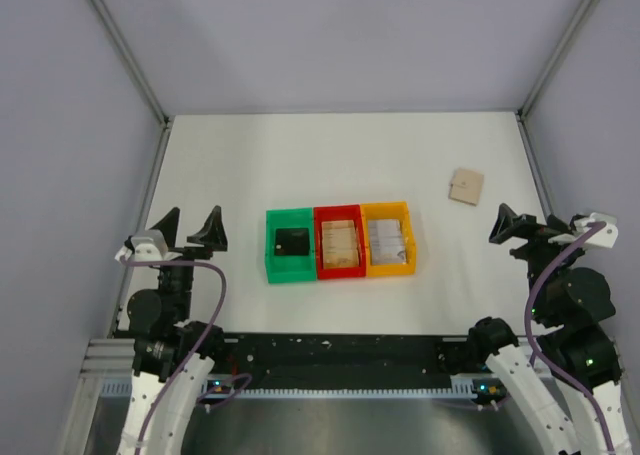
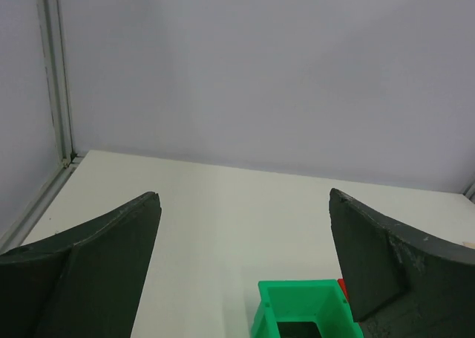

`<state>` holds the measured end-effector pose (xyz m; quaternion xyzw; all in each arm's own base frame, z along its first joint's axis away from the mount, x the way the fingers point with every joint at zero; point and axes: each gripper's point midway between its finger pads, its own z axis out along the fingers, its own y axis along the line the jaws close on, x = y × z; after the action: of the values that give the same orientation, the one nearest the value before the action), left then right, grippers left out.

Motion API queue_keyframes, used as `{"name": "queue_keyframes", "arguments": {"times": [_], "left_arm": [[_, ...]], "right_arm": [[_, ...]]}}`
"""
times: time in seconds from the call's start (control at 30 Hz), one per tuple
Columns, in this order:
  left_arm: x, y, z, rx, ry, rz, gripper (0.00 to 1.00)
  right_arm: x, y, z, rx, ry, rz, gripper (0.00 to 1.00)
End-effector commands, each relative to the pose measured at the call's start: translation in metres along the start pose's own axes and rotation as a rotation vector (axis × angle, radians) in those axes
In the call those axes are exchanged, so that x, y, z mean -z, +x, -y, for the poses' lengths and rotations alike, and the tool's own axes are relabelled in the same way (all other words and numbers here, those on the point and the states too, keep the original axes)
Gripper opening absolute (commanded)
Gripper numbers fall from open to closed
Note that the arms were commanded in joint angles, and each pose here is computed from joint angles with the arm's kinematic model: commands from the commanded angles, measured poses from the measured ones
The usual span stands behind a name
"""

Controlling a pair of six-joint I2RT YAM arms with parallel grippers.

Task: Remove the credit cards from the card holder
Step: Move the storage box to the center of the board.

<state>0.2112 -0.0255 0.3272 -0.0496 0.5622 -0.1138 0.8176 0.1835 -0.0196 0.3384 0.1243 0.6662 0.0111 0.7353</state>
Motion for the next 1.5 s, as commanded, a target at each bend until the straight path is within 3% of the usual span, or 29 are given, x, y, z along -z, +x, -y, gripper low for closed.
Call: {"name": "queue_keyframes", "arguments": {"times": [0.0, 0.1, 0.33, 0.87, 1.0, 1.47], "left_arm": [[0.002, -0.018, 0.003, 0.034, 0.001, 0.04, 0.99], [0.003, -0.022, 0.002, 0.053, -0.01, 0.043, 0.99], [0.009, 0.008, -0.001, 0.089, -0.042, -0.121, 0.99], [0.012, 0.021, 0.003, 0.091, -0.026, -0.179, 0.99], [0.012, 0.023, 0.0, 0.083, -0.042, -0.189, 0.99], [0.013, 0.023, -0.001, 0.073, -0.041, -0.19, 0.99]], "right_arm": [[0.0, -0.002, -0.003, -0.011, -0.012, 0.006, 0.99], [-0.001, 0.002, -0.007, 0.005, -0.031, -0.013, 0.99], [-0.003, 0.015, -0.041, 0.033, -0.2, -0.129, 0.99], [-0.021, 0.127, -0.15, 0.007, -0.472, -0.817, 0.99], [-0.024, 0.156, -0.177, 0.144, -0.442, -0.861, 0.99], [-0.069, 0.249, -0.263, 0.301, -0.282, -0.951, 0.99]]}}
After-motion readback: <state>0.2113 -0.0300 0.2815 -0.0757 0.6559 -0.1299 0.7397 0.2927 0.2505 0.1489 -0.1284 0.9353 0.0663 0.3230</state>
